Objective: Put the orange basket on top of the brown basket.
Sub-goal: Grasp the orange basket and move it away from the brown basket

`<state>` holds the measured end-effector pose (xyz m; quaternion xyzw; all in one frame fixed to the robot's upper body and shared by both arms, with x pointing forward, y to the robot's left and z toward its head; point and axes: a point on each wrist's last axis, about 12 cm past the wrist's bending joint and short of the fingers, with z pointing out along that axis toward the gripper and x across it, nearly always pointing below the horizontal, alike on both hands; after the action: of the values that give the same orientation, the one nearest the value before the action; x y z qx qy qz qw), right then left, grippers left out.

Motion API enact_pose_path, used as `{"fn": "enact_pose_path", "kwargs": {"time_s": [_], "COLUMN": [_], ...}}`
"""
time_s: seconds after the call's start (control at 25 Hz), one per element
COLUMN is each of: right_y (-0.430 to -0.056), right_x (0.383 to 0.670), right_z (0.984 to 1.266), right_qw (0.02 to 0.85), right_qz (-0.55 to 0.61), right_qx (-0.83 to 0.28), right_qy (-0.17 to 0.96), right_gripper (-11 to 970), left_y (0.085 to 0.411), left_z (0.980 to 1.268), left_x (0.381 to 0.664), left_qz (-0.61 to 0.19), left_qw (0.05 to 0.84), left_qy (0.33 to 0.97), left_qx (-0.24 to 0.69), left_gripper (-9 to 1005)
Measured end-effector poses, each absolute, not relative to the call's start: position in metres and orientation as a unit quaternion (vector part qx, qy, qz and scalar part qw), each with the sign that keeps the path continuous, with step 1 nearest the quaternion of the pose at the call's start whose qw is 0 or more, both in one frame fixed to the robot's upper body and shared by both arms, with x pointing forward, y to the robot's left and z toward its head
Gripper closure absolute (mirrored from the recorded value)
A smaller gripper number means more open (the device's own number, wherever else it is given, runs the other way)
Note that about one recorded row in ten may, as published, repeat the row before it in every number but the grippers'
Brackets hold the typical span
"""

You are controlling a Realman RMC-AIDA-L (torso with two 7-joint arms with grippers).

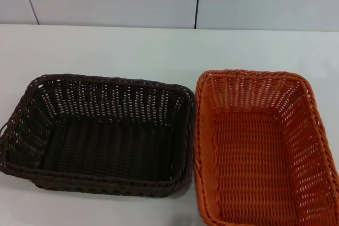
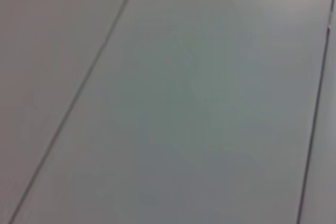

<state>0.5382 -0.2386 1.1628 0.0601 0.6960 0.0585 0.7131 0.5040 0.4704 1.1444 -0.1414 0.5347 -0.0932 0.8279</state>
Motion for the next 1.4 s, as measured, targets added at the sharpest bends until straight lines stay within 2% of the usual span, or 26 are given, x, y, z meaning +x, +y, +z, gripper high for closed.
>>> {"fn": "enact_pose_path", "kwargs": {"time_s": [0.12, 0.2, 0.32, 0.52, 0.92, 1.4], "right_y": [-0.224, -0.222, -0.213, -0.214, -0.214, -0.189], "right_x": [0.536, 0.535, 0.532, 0.529, 0.516, 0.504], "right_z": [1.177, 1.180, 1.189, 1.202, 1.229, 1.235], "right_qw": [0.677, 0.668, 0.615, 0.556, 0.447, 0.312], "right_qz": [0.154, 0.171, 0.239, 0.294, 0.374, 0.409], "right_qx": [-0.026, -0.047, -0.147, -0.244, -0.385, -0.500], "right_qy": [0.719, 0.723, 0.737, 0.738, 0.716, 0.696], "right_gripper": [356, 357, 358, 360, 361, 362], "left_y": [0.475, 0.476, 0.477, 0.477, 0.476, 0.481], "left_z": [1.138, 1.136, 1.133, 1.132, 1.126, 1.126], "left_x": [0.495, 0.493, 0.491, 0.489, 0.489, 0.487], "left_qz": [-0.087, -0.086, -0.085, -0.086, -0.097, -0.093], "left_qw": [0.825, 0.824, 0.821, 0.822, 0.824, 0.828], "left_qy": [0.536, 0.538, 0.540, 0.538, 0.520, 0.507], "left_qx": [-0.156, -0.159, -0.163, -0.168, -0.203, -0.222], "left_gripper": [183, 183, 183, 183, 183, 183]}}
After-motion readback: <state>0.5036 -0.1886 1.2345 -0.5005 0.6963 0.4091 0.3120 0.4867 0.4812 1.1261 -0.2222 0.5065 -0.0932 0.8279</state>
